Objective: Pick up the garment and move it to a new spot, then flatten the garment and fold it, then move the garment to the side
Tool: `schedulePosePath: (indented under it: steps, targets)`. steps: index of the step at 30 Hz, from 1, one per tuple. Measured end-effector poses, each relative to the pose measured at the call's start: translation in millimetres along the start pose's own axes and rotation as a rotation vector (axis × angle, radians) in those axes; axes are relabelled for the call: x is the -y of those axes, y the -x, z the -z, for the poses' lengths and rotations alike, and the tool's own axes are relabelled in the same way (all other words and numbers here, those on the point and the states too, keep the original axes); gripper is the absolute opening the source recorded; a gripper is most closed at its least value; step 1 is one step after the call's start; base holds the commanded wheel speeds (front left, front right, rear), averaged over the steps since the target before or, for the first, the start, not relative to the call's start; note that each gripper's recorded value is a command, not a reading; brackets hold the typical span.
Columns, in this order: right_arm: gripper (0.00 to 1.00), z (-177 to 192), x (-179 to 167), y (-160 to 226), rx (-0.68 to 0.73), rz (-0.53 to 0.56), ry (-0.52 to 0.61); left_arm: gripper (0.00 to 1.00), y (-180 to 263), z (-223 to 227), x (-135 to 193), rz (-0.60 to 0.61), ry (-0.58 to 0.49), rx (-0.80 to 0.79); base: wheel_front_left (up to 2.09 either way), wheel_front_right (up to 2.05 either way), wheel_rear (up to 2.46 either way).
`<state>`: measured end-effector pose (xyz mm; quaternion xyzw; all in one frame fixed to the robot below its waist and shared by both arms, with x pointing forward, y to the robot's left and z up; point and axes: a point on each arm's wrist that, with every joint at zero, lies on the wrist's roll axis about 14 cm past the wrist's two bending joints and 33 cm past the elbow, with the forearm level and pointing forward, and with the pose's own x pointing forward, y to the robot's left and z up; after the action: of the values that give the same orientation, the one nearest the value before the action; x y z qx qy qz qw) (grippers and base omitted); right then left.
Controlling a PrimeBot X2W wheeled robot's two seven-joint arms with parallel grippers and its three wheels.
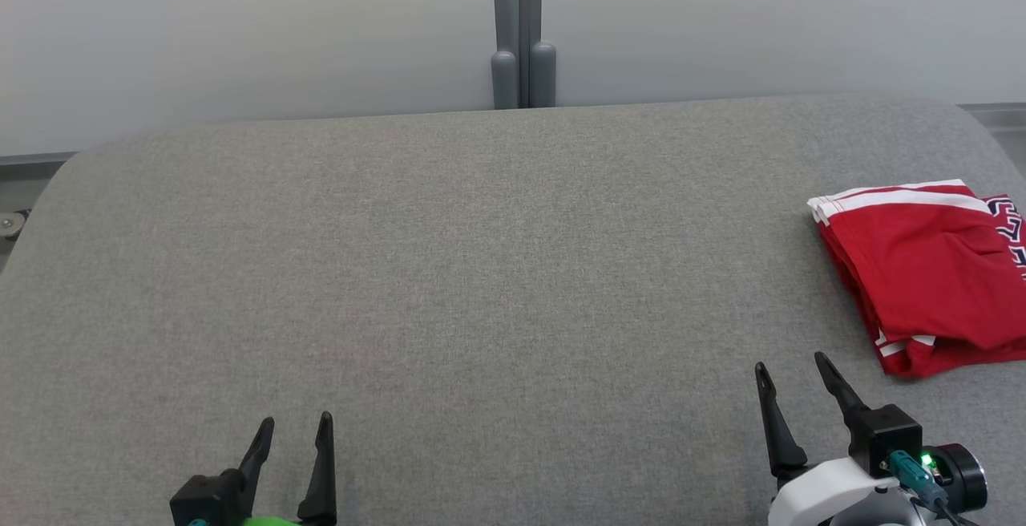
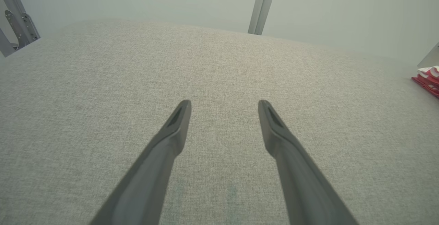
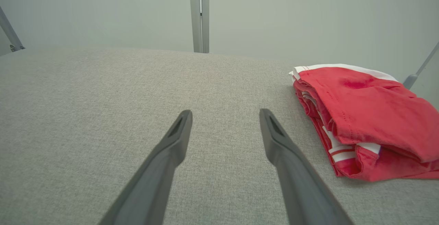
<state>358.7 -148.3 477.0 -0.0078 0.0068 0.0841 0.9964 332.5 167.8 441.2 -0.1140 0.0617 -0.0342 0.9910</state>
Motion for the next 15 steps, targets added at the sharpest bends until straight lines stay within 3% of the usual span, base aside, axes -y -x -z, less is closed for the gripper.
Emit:
schedulePosePath:
  steps: [7,8,15]
  targets:
    - [1.00,0.2,0.1,-0.1,-0.001,0.000,0.000,1.00,-0.3,0.5,0.1,0.001,0.000,-0.002,0.00,0.00,0.00]
    - [0.00,0.1,-0.3,-0.2,0.000,-0.001,0.000,0.00,-0.4,0.6,0.2,0.001,0.000,-0.002,0.00,0.00,0.00]
    - [0.00,23.0,-2.9,9.2,-0.073,0.001,-0.021,0.00,7.1,20.4,-3.4,-0.017,0.011,-0.064,0.00,0.00,0.00]
